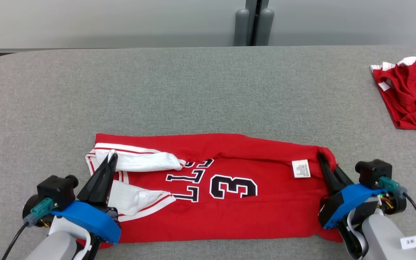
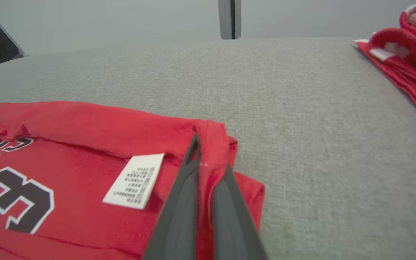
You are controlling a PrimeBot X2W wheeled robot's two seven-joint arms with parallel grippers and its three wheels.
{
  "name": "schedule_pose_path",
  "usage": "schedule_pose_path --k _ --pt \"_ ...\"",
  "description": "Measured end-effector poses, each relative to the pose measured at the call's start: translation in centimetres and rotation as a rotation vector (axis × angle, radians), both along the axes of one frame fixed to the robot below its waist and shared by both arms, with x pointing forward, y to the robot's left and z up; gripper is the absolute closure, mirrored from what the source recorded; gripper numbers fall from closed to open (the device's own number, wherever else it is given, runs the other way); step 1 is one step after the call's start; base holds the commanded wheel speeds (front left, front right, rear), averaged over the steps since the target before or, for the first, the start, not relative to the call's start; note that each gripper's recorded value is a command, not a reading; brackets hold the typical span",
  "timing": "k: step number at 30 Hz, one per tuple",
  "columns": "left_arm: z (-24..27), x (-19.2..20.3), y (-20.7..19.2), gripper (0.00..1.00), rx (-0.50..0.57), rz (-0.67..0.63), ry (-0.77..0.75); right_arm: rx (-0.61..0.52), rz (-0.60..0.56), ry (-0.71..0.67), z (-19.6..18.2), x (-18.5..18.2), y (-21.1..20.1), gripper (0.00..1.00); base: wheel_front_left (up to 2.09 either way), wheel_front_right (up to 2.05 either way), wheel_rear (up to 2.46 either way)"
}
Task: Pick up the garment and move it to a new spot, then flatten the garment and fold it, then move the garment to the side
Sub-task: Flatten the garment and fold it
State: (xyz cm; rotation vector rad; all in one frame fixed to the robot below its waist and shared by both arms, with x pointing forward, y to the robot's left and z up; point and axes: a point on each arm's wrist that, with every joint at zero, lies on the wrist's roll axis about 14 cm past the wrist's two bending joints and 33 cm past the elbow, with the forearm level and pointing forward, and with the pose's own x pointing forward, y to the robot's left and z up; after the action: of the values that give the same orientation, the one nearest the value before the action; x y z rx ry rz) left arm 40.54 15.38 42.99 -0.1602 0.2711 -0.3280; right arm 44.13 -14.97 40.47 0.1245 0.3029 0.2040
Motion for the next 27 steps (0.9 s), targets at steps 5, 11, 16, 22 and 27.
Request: schedule_pose_path --k 5,11,16,22,27 --pt "-0.6 -1.0 0.7 1.00 0.028 0.033 0.009 0.028 -0.009 -0.002 -0.2 -1.2 0.2 1.00 0.00 0.00 0.00" --pt "-1.0 -2.2 1.0 1.00 0.012 0.085 0.021 0.050 -0.024 -0.009 -0.2 -2.5 0.2 1.00 0.00 0.00 0.00" --pt "-1.0 -2.8 1.3 1.00 0.014 0.121 0.012 0.070 -0.035 -0.031 0.3 -3.0 0.2 1.00 0.00 0.00 0.00" --pt "-1.1 -3.5 1.9 1.00 0.026 0.159 0.008 0.080 -0.039 -0.031 0.4 -3.7 0.2 1.00 0.00 0.00 0.00" --pt "-1.0 -3.8 2.2 0.00 0.023 0.187 0.000 0.086 -0.043 -0.039 0.6 -4.0 0.1 0.00 0.00 0.00 0.00"
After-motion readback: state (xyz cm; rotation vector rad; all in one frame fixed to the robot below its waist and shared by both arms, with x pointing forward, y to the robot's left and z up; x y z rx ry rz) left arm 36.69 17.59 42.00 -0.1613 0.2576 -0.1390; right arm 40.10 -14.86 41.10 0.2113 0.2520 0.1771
